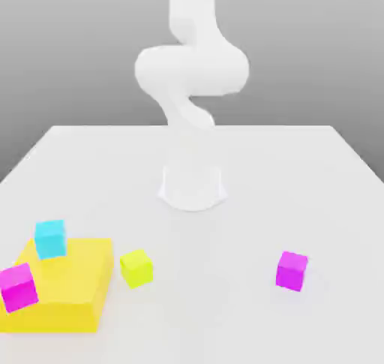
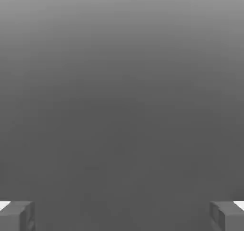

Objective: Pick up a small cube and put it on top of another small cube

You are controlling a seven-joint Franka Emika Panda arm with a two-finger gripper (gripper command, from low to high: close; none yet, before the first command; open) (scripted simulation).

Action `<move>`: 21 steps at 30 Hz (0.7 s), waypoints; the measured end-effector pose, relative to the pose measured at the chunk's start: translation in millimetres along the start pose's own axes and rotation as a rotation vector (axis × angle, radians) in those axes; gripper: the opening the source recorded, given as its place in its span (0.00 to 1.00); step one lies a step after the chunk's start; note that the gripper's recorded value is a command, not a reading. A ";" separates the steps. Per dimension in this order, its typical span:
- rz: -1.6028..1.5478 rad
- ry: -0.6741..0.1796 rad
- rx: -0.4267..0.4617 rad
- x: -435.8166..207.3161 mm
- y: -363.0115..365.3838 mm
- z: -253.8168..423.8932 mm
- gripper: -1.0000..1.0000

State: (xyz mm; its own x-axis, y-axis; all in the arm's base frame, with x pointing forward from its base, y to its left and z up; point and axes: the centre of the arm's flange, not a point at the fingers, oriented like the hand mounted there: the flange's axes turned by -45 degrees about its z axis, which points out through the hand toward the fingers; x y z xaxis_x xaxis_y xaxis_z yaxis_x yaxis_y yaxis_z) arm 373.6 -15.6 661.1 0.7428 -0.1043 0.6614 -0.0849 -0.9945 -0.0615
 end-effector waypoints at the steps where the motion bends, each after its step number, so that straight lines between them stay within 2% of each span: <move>1: 0.043 -0.035 -0.009 -7.4 8.0 25.9 0.50; 6: 0.254 -0.202 -0.068 -64.0 46.7 139.1 0.50; 11: 0.467 -0.365 -0.156 -151.4 82.4 226.9 0.50; 18: 0.804 -0.611 -0.354 -329.4 124.5 304.6 0.50; 21: 0.845 -0.638 -0.379 -361.3 130.7 322.8 0.50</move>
State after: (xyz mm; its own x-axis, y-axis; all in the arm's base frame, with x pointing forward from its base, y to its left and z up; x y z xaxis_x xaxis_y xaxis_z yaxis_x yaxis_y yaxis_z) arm 308.6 -111.3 172.7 0.5464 -0.8375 0.0051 -0.8375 -0.5464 -0.0063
